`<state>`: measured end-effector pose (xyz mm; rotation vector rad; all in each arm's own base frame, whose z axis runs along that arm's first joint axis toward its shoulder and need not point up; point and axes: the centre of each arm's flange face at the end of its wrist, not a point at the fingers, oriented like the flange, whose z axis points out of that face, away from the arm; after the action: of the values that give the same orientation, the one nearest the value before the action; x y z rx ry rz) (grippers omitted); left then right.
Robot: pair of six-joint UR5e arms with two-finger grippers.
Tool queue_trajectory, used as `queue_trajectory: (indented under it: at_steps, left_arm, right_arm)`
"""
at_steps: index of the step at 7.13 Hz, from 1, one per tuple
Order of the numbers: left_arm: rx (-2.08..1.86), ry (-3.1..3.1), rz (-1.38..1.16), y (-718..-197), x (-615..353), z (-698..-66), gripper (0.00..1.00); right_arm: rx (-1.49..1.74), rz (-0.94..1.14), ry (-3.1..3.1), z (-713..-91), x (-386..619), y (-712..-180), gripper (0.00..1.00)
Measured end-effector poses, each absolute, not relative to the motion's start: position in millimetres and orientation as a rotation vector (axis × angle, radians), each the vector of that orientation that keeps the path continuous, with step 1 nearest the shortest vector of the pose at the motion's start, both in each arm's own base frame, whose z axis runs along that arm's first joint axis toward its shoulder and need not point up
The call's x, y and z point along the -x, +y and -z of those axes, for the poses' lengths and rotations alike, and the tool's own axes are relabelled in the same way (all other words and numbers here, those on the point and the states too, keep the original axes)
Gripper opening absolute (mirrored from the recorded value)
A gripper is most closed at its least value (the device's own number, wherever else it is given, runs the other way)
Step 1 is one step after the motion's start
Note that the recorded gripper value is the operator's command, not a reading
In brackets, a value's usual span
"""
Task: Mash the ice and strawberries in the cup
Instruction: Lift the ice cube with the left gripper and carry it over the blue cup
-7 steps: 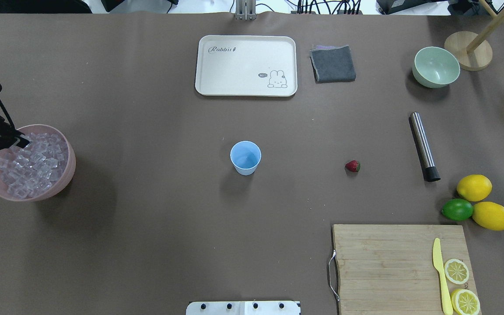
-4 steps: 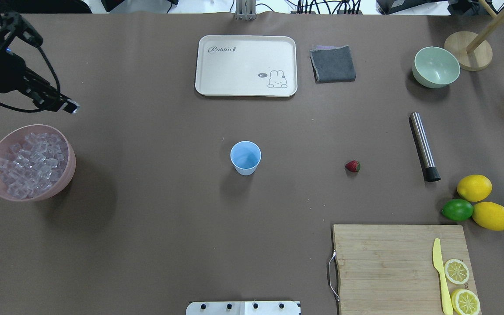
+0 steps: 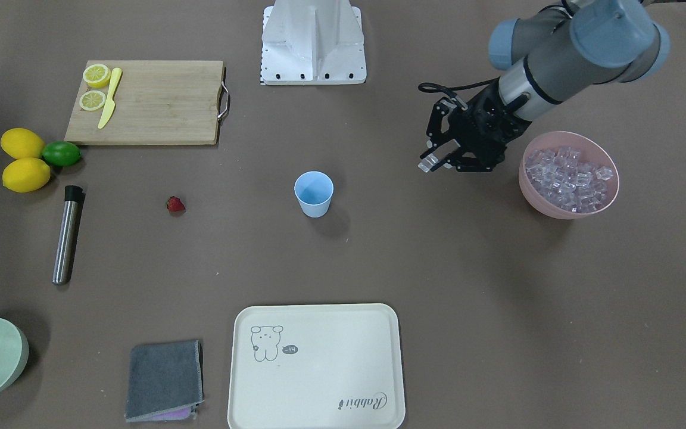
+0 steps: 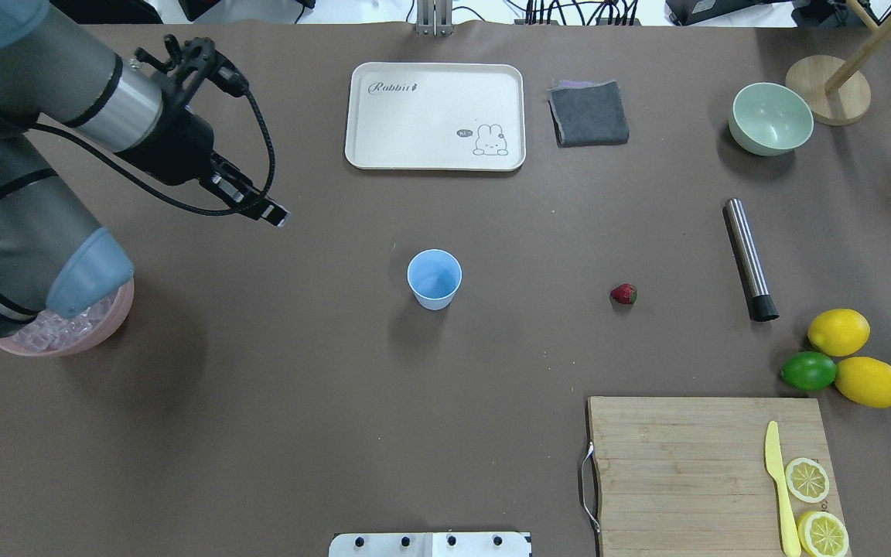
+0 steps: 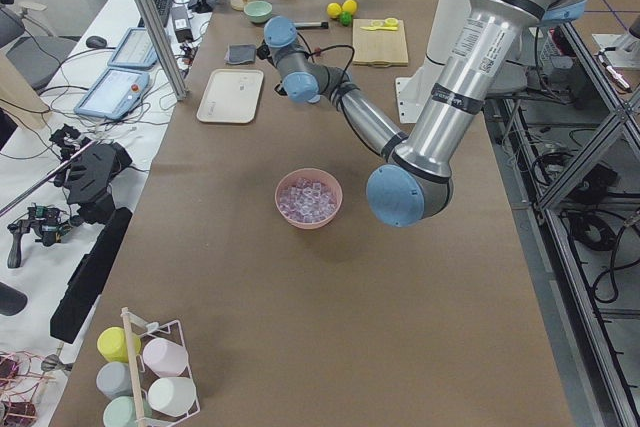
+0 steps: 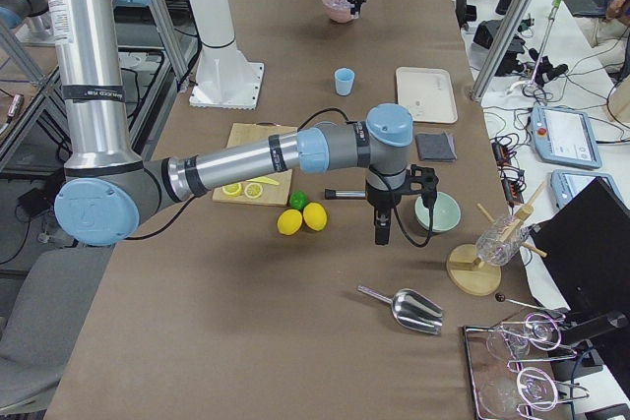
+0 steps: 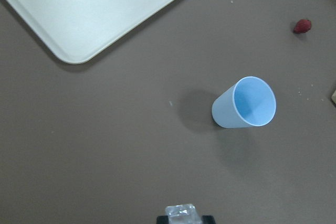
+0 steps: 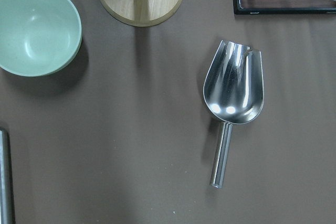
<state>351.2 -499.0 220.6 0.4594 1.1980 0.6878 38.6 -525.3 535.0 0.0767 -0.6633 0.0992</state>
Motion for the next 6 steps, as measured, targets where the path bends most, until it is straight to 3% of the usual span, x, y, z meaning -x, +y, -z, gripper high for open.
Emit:
queue_trajectory:
  at_steps: [6]
  left_arm:
    - [-0.563,1.247,-0.634,-459,-494,-182,0.0]
  right_arm:
    - [-0.08,-0.098,-0.655,-535,-39,-523,1.0]
